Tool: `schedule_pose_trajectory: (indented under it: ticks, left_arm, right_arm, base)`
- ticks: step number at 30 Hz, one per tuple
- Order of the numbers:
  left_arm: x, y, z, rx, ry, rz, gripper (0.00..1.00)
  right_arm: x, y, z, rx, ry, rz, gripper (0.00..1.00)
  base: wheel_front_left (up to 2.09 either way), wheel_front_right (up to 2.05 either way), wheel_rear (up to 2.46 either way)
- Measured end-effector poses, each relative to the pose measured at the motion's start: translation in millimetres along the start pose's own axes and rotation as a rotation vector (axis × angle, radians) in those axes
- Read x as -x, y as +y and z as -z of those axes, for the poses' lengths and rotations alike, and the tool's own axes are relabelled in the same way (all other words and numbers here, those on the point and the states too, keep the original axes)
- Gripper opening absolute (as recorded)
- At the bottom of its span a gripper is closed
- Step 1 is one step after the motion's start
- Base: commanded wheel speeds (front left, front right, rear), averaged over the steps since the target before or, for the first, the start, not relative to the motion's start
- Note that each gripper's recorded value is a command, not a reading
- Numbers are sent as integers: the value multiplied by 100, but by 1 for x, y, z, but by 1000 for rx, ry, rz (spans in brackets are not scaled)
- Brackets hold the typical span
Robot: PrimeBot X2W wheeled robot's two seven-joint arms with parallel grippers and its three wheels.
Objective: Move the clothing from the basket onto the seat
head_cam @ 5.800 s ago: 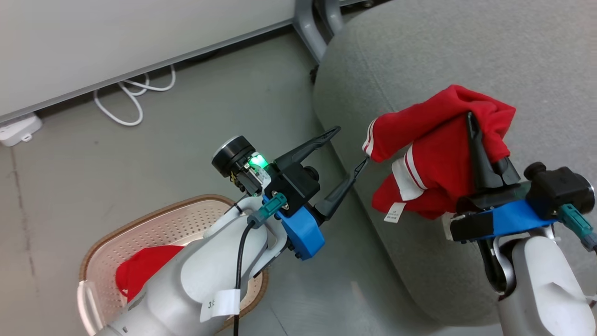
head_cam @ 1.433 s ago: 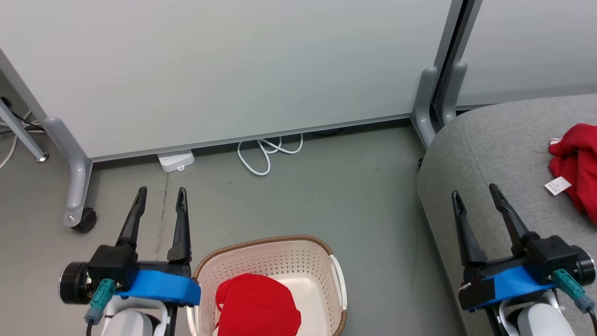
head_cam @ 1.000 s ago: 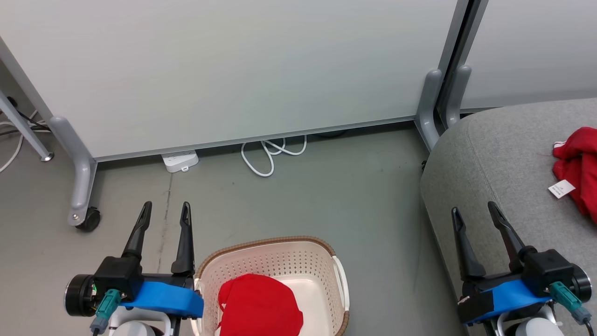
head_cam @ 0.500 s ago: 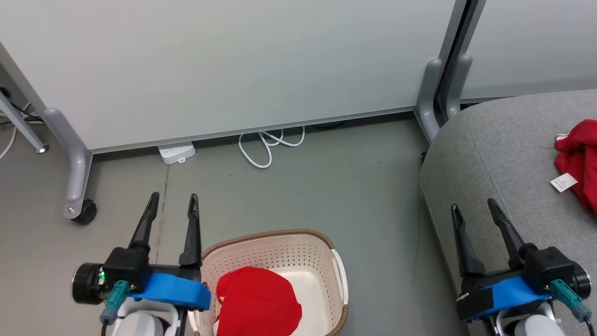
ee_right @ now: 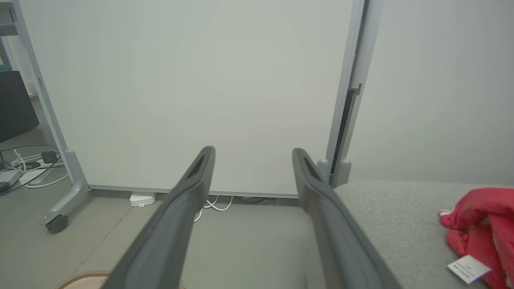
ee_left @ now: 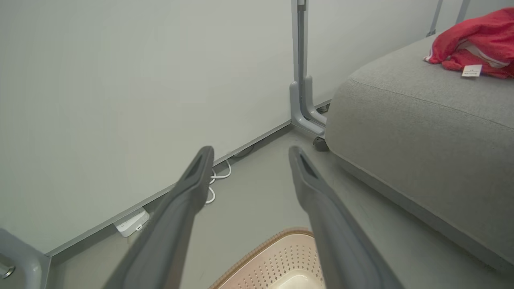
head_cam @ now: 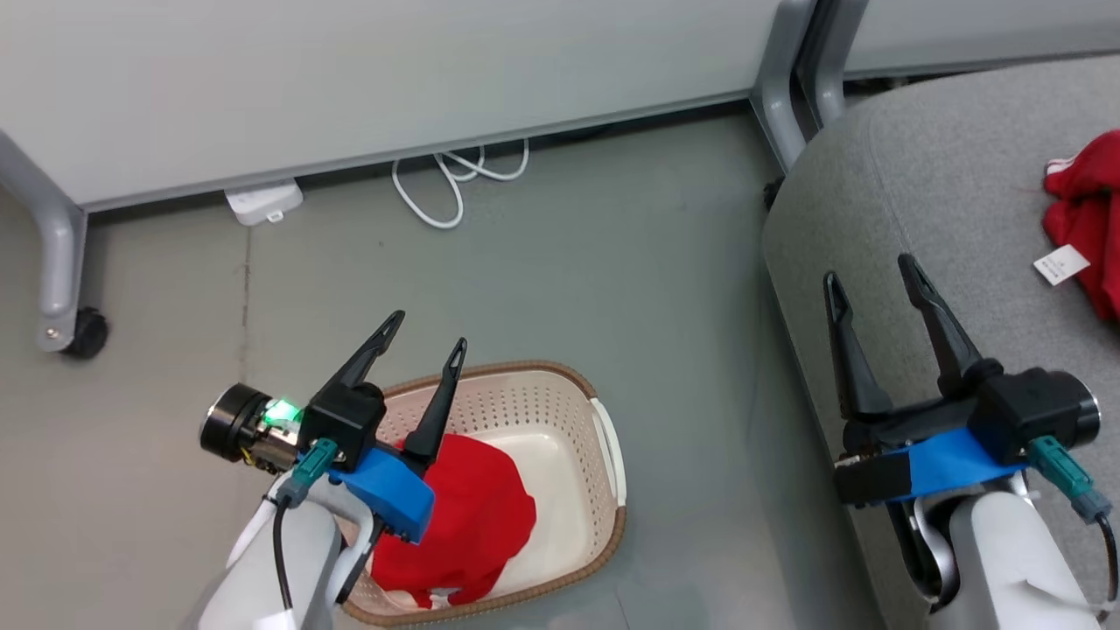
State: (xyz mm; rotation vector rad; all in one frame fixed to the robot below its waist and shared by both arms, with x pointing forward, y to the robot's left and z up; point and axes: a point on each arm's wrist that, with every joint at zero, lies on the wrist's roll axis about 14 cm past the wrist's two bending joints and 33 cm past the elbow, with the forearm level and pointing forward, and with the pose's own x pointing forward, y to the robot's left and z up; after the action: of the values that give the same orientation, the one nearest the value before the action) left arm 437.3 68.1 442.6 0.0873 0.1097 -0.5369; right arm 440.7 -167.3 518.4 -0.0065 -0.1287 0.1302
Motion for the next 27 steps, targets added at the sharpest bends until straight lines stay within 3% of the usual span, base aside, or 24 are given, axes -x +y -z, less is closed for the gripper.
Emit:
schedule_pose_trajectory:
  ticks: [14,27]
  left_arm:
    - [-45,-26,134,-144,346,345,100]
    - [-31,-37,267,-272,654,617,100]
  right_arm:
    - [-53,-16,45,34,45,3,100]
    - [-81,-24,111,58,131,-6,100]
  base:
    - [0,0,0]
    - [0,0,0]
